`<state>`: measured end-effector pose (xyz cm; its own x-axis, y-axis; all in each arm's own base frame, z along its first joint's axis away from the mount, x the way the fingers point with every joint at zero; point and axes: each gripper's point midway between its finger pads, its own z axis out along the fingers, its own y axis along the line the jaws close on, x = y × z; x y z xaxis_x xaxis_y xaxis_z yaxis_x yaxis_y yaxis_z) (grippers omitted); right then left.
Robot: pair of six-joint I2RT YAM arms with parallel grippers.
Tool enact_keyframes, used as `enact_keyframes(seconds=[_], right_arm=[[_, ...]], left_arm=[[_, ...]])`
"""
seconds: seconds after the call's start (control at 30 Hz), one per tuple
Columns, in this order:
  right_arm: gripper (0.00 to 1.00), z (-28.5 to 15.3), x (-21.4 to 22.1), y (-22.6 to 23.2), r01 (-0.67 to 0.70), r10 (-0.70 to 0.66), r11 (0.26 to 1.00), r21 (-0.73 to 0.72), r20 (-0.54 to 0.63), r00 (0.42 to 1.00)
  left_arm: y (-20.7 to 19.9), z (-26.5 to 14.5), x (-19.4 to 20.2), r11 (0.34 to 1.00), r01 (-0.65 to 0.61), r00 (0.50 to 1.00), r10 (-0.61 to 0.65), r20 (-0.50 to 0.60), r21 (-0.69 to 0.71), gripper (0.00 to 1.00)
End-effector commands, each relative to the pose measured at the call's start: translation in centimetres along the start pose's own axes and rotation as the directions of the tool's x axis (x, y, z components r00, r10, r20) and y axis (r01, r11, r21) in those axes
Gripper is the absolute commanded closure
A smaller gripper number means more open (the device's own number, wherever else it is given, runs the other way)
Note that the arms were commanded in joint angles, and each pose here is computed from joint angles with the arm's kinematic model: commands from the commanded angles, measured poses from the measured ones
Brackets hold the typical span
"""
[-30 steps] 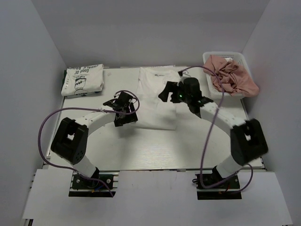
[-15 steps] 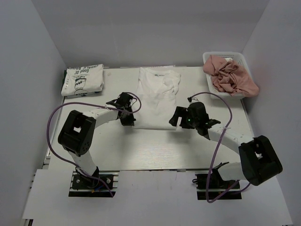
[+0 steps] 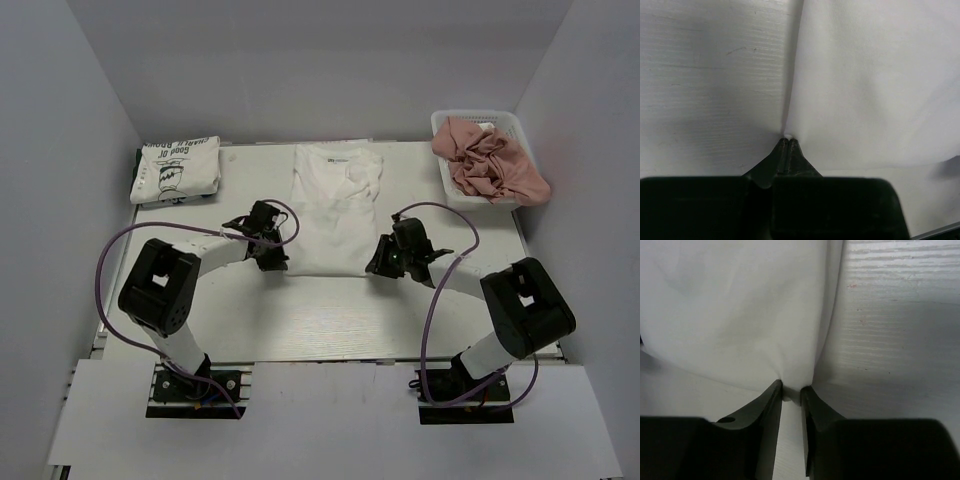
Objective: Fold and stack the t-shirts
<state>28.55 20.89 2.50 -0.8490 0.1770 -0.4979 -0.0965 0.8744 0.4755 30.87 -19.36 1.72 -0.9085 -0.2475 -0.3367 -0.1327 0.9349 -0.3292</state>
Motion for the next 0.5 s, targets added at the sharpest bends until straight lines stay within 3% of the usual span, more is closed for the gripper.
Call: enact_keyframes(seconds=[0.0,0.07,0.3,0.33,0.4,0.47], right_arm=[[0.75,0.3,-0.1,0.8,-0.023,0.022,0.999,-0.038,-0.007,1.0],[1.0,-0.1,0.0,1.1,-0.022,0.021,0.998,-0.053,-0.012,1.0],[1.0,-4.5,2.1,1.8,-0.012,0.007,0.996,-0.083,-0.06,0.998],[1.0,-5.4,3.4,1.3,-0.019,0.012,0.998,-0.062,-0.112,0.994],[1.0,-7.4,2.7,2.1,0.007,-0.014,0.996,-0.093,-0.073,0.997],[1.0,-9.3,3.2,2.5,0.006,-0.016,0.995,-0.1,-0.097,0.995]], left_arm=[[0.8,-0.7,1.5,1.0,-0.008,0.999,0.008,-0.039,-0.012,1.0],[-0.1,-1.0,1.6,1.0,-0.017,0.999,0.017,-0.041,0.024,1.0],[-1.4,-4.5,4.4,0.99,-0.029,0.994,0.043,-0.105,0.135,1.0],[-1.5,-5.2,5.1,0.989,-0.035,0.992,0.052,-0.115,0.145,1.0],[-1.3,-6.9,5.3,0.987,-0.046,0.993,0.063,-0.103,0.155,1.0],[-2.8,-10.0,4.4,0.968,-0.084,0.996,0.09,-0.016,0.235,1.0]])
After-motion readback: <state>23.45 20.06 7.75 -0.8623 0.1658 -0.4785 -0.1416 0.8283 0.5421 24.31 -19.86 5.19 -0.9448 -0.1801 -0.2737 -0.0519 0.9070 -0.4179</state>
